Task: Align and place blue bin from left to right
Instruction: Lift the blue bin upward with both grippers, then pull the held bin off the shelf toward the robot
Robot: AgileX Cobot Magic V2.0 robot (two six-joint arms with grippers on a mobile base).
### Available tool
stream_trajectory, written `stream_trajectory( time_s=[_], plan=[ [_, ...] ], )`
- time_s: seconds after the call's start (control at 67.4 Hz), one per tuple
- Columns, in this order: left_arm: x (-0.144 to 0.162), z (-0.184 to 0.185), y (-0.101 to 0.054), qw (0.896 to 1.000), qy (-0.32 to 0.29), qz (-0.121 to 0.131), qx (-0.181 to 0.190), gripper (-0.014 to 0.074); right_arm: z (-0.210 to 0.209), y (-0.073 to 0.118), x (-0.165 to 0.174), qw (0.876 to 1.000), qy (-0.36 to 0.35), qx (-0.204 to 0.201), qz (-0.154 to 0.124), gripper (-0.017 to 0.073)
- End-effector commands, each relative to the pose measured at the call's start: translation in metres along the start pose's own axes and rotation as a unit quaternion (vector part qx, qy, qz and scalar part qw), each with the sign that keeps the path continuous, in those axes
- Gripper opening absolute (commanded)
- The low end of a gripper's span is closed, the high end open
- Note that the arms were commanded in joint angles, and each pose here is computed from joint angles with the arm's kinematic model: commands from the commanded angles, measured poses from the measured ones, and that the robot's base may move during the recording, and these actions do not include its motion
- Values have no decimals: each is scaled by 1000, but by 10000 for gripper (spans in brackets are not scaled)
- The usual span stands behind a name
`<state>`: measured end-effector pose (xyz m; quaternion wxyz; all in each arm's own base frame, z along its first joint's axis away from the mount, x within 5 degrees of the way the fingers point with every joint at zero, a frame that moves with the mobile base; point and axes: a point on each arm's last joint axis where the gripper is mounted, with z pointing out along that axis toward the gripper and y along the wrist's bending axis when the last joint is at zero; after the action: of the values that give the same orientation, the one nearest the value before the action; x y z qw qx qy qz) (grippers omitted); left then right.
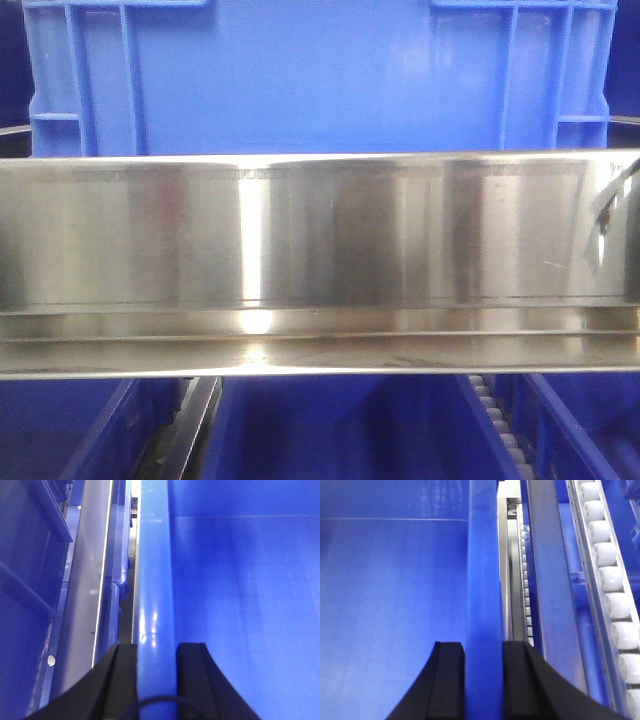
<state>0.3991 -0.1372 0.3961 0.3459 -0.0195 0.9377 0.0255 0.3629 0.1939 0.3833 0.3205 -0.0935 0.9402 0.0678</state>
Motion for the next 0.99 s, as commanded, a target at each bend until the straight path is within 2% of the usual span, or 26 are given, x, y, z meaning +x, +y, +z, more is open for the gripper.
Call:
stream_trajectory(
  time_s=[0.0,0.416,0.475,0.564,0.653,0.802,0.98],
  plan=[
    [-4,-8,-3,1000,-12,-16,14,-111,-11,-2,-2,1000,-10,3,6,-76],
    [-20,-34,0,997,-57,-36,37,-111,-51,-4,-12,998,-52,-8,15,-76],
    [-20,-36,-1,996,-56,-40,48,-111,-55,-2,-13,998,-54,-10,15,-76],
    [-20,-43,-3,995,-56,-44,63,-111,-63,2,-12,998,-61,-10,32,-76],
    [-19,-50,-5,995,-62,-41,68,-111,-68,10,-10,997,-66,-20,30,-78],
    [-18,-71,-9,993,-83,-43,71,-111,-76,18,-7,997,-73,-27,30,-78],
    [-8,-94,-17,992,-107,-36,57,-111,-92,25,2,996,-90,-14,22,-80]
  ],
)
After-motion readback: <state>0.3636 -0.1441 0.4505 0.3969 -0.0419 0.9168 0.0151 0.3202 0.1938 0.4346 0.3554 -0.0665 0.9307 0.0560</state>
